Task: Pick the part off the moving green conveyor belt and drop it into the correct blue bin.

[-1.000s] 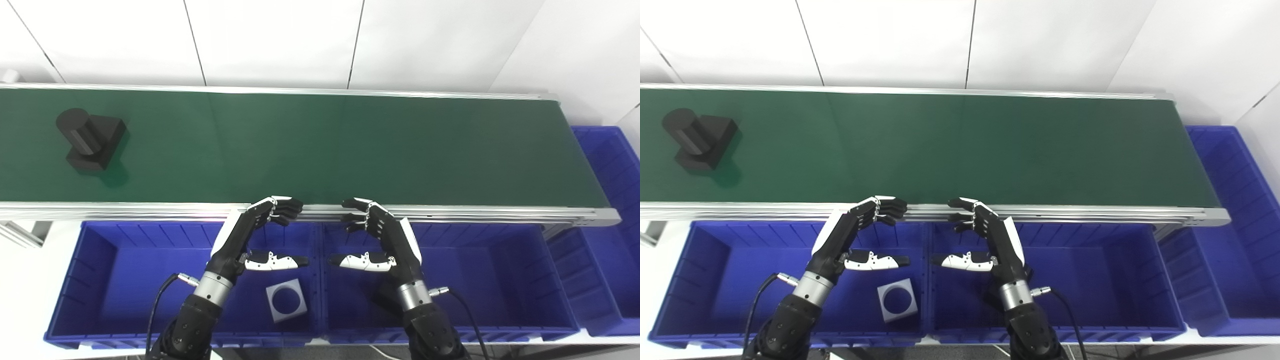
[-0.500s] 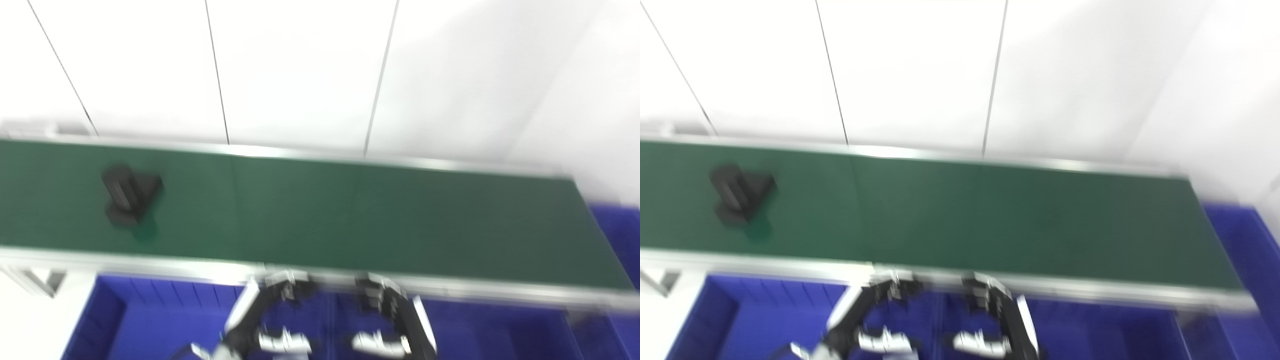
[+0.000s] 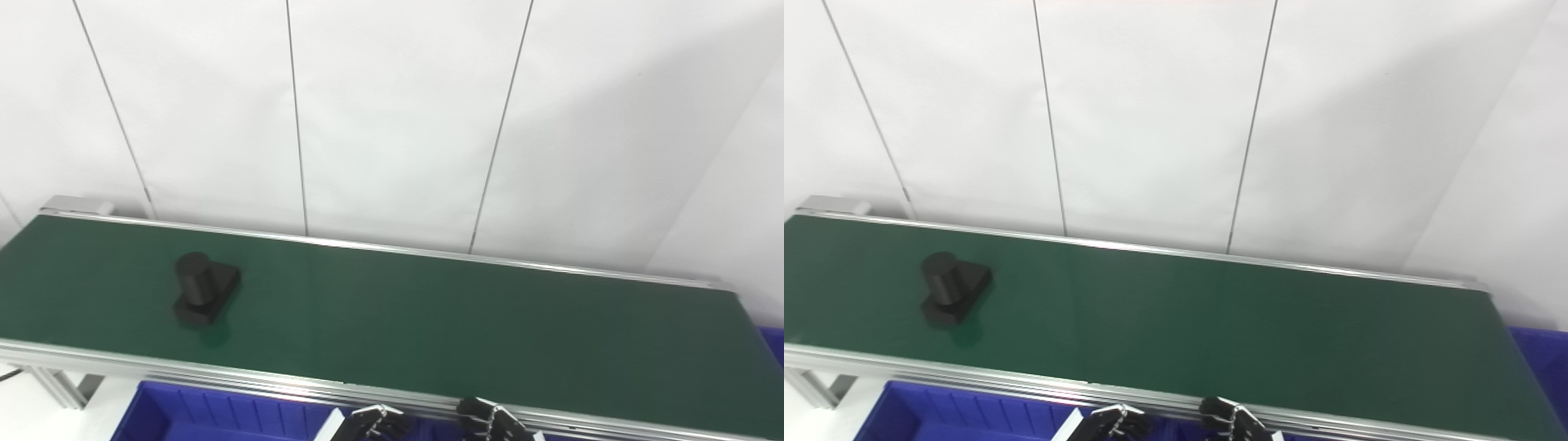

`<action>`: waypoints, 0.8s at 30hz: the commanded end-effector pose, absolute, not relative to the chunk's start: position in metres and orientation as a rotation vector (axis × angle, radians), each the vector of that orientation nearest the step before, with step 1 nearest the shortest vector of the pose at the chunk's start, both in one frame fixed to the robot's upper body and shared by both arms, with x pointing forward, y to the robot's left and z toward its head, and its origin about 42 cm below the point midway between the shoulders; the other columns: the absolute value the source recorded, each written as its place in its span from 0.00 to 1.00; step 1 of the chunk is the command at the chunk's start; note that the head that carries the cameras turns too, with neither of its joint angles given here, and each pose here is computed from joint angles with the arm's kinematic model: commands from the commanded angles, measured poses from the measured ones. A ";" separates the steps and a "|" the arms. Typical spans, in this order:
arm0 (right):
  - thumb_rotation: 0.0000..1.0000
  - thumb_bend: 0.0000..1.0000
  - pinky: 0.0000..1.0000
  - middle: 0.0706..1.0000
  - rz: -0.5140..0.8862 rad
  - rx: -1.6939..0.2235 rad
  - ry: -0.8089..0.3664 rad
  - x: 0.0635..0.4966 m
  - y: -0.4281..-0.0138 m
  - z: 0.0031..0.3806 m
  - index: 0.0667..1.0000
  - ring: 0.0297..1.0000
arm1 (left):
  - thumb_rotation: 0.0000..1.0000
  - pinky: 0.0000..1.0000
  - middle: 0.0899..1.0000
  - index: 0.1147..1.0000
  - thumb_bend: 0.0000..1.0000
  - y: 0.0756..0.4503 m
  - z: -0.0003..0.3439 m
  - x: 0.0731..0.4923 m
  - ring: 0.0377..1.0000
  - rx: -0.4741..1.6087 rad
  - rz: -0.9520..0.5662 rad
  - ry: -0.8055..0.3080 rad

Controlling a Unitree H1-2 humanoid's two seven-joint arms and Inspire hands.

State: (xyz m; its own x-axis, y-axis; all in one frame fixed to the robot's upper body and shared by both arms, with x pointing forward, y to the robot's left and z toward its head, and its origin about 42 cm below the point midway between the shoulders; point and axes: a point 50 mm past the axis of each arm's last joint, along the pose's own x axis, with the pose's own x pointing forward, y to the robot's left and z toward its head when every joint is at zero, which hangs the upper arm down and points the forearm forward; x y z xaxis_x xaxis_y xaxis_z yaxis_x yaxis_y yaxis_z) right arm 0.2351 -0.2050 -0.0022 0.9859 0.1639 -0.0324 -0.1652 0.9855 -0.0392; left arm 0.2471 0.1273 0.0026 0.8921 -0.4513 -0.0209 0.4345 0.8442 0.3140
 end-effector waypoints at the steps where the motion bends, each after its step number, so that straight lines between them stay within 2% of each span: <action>1: 0.04 0.79 0.56 0.77 0.165 -0.037 0.021 0.234 -0.208 -0.003 0.68 0.68 | 0.00 0.56 0.63 0.61 0.77 0.123 0.017 0.259 0.62 0.297 -0.450 -0.143; 9: 0.03 0.78 0.57 0.77 0.163 -0.051 -0.001 0.233 -0.210 0.003 0.69 0.69 | 0.00 0.57 0.63 0.61 0.77 0.120 0.020 0.259 0.62 0.287 -0.447 -0.154; 22: 0.01 0.72 0.60 0.79 0.198 0.034 -0.156 0.242 -0.212 0.042 0.72 0.69 | 0.00 0.60 0.65 0.63 0.76 0.102 0.022 0.257 0.64 0.275 -0.453 -0.167; 24: 0.03 0.71 0.60 0.80 0.202 0.033 -0.160 0.244 -0.213 0.043 0.72 0.69 | 0.00 0.60 0.65 0.63 0.75 0.099 0.022 0.257 0.64 0.276 -0.454 -0.168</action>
